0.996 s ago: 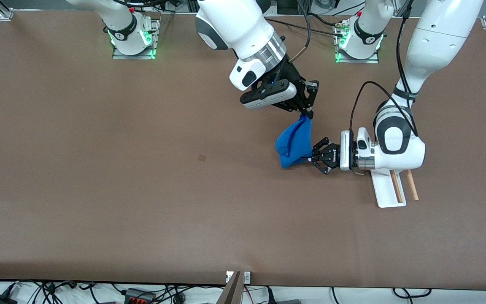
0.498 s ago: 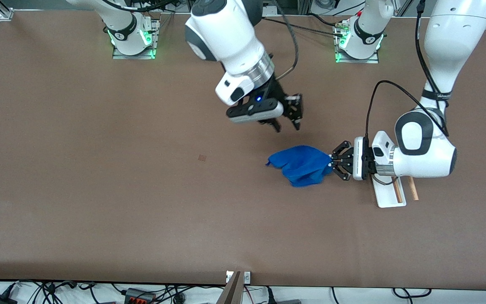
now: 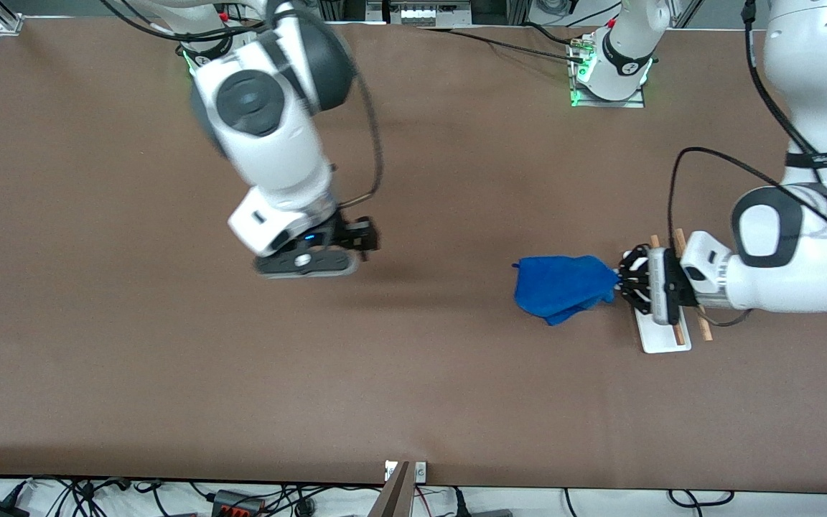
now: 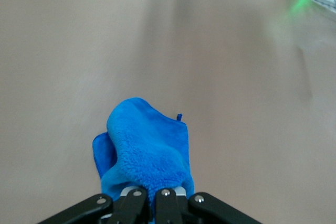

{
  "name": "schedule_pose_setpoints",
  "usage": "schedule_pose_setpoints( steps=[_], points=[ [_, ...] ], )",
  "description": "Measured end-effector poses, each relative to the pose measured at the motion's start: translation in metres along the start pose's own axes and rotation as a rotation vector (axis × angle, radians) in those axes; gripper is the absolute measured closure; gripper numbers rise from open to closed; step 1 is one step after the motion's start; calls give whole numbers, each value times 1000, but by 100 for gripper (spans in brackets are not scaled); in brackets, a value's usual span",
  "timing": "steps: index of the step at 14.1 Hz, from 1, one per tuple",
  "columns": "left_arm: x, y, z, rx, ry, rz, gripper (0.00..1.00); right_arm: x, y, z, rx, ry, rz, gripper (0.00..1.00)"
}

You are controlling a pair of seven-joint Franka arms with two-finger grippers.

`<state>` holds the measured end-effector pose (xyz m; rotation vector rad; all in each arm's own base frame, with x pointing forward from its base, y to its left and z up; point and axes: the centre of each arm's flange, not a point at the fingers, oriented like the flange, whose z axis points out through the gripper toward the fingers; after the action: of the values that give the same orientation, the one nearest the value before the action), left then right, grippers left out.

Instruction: Pass towel and hang on rack

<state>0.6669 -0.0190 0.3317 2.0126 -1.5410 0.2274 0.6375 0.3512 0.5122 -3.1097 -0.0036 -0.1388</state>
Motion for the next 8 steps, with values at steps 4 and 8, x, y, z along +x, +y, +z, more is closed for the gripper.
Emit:
schedule_pose_setpoints(
  steps=[4,8],
  points=[
    [-34,-3,-45,13,-17,-90,97,31,101,-15,-37,-49,115,0],
    [-82,-5,-72,37,-70,-145,97,48,171,-19,-56,-69,215,0]
  ],
)
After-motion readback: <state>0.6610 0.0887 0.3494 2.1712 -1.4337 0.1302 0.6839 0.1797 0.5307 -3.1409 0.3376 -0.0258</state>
